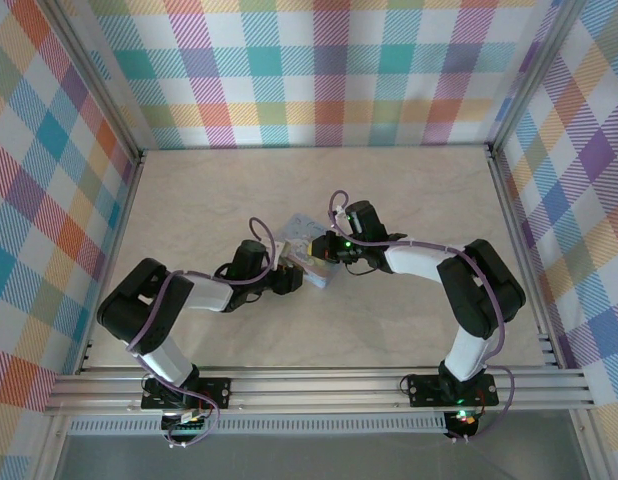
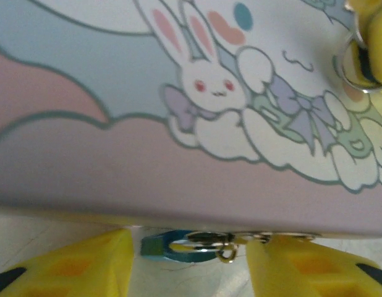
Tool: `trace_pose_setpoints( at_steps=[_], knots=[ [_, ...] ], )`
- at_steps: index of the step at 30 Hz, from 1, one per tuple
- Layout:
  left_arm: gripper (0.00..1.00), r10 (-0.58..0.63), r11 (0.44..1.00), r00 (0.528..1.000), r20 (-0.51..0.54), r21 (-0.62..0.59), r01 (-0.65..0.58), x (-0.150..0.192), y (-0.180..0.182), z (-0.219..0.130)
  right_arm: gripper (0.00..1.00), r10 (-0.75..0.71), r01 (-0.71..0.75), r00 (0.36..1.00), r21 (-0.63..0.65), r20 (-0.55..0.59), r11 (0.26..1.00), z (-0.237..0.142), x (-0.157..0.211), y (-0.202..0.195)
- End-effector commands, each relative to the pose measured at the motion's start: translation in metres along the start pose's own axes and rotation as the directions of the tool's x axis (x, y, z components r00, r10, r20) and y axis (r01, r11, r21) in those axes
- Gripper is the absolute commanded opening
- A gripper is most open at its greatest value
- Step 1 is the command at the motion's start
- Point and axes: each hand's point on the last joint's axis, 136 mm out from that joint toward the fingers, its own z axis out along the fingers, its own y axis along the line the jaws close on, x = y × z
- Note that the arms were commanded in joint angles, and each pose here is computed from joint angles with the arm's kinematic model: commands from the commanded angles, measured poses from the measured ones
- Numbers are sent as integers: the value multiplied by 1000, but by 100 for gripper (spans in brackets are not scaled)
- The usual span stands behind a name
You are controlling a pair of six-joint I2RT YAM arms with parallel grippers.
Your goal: Unlock a padlock with a key
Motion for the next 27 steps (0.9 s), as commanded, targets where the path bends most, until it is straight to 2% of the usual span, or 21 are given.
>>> trace_pose_setpoints(
  at_steps=[1,16,22,27],
  knots=[
    [48,32,998,999,-2,49,-32,-3,-15,7,1,37,-31,997,95,-60,995,2,24,-28],
    [37,10,999,1000,24,36,-11,-9,-20,8,1,36,-31,998,89,-54,996,-1,24,-26],
    [30,-11,999,999,38,35,9,-13,-21,8,1,34,-29,998,86,-52,996,-1,24,-25],
    [27,-36,998,998,50,49,34,-18,-27,3,1,-9,9,1000,65,-12,998,-7,17,-16]
  ],
)
